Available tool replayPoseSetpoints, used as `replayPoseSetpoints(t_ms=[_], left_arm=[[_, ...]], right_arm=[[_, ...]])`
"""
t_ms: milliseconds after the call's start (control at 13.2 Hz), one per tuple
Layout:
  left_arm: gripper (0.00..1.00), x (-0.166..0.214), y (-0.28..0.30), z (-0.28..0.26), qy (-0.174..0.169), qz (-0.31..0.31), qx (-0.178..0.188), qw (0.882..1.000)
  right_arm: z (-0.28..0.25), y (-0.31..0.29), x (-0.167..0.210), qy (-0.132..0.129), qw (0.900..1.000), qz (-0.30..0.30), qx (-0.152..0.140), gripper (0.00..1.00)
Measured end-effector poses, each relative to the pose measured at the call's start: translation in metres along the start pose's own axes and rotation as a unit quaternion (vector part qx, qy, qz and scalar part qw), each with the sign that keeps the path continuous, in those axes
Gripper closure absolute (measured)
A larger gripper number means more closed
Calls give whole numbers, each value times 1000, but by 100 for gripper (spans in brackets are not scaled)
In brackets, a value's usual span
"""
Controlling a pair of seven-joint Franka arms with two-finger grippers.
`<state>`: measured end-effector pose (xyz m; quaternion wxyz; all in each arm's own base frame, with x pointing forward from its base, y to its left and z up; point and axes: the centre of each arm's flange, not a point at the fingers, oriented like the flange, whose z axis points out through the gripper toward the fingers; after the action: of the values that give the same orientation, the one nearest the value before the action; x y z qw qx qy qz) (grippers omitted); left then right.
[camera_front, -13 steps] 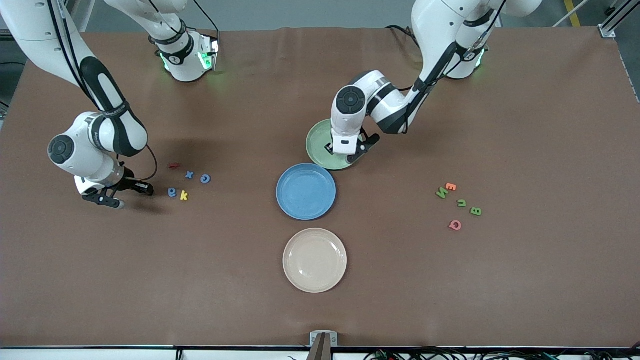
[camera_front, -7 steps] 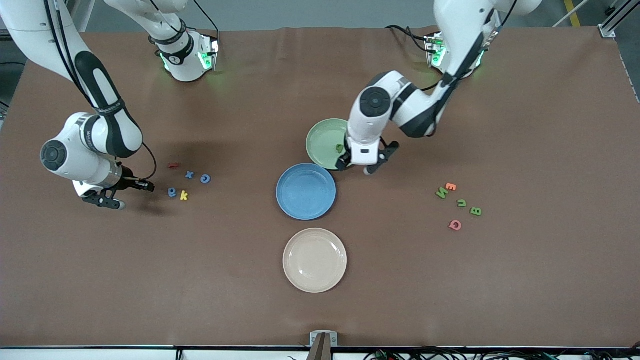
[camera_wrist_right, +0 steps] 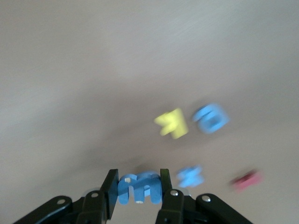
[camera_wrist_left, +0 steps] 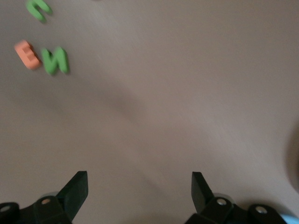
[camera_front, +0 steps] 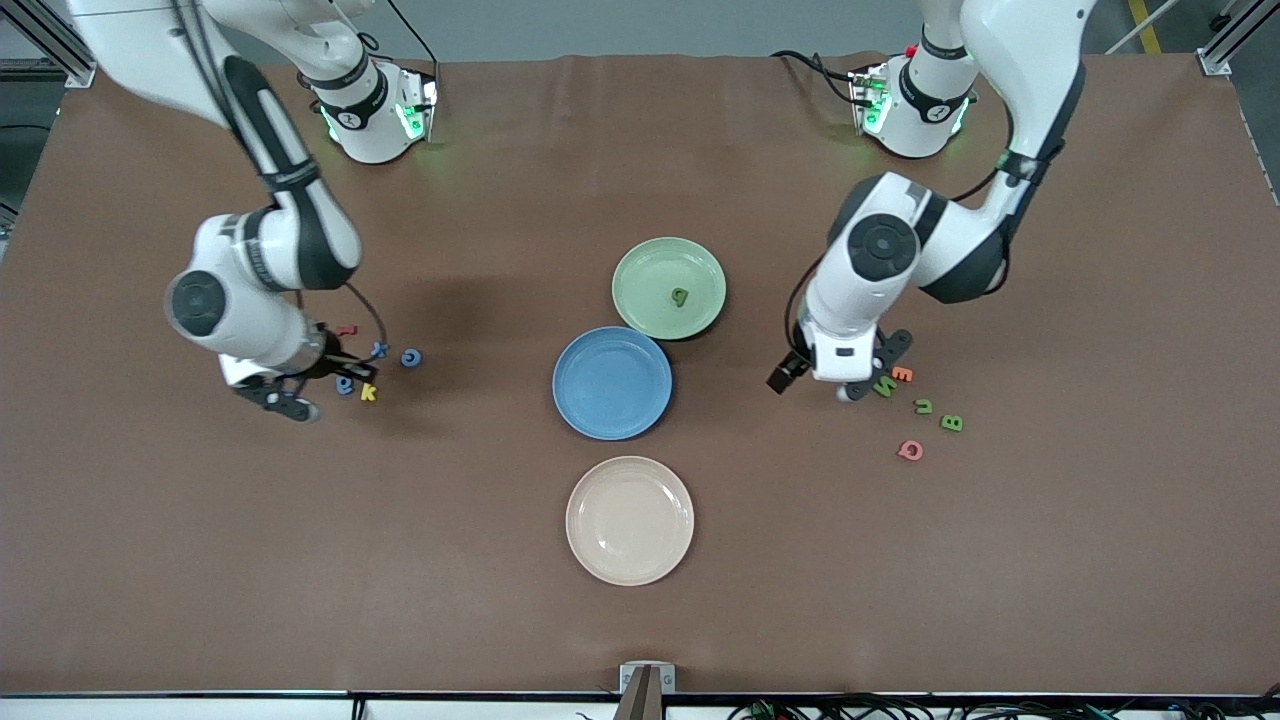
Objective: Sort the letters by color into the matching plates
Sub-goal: 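Return the left gripper to green N while the right gripper drops m in blue plate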
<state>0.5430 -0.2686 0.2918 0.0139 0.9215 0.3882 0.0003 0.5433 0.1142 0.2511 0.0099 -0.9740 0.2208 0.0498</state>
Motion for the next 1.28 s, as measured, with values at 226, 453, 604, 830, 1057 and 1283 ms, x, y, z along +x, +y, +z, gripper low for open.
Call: replayPoseSetpoints(t_ms=[226, 453, 604, 830, 1057, 1283], left_arm=[[3, 40, -28, 16, -5, -32, 18, 999], [5, 54, -50, 39, -13, -52, 31, 998], [7, 64, -65, 55, -13, -67, 19, 997], [10, 69, -84, 77, -15, -81, 6, 997], [14, 69, -86, 86, -16, -86, -1, 996], [16, 68, -87, 99, -21, -88, -3, 996]], right_arm=[[-20, -102, -60, 23, 998, 55, 18, 59], [-22, -181, -104, 33, 994, 100, 36, 59], [-9, -216, -119, 33, 991, 123, 39, 59], [12, -252, -131, 33, 987, 150, 41, 59], [25, -278, -140, 33, 984, 168, 46, 59], [33, -296, -155, 33, 981, 182, 49, 59]])
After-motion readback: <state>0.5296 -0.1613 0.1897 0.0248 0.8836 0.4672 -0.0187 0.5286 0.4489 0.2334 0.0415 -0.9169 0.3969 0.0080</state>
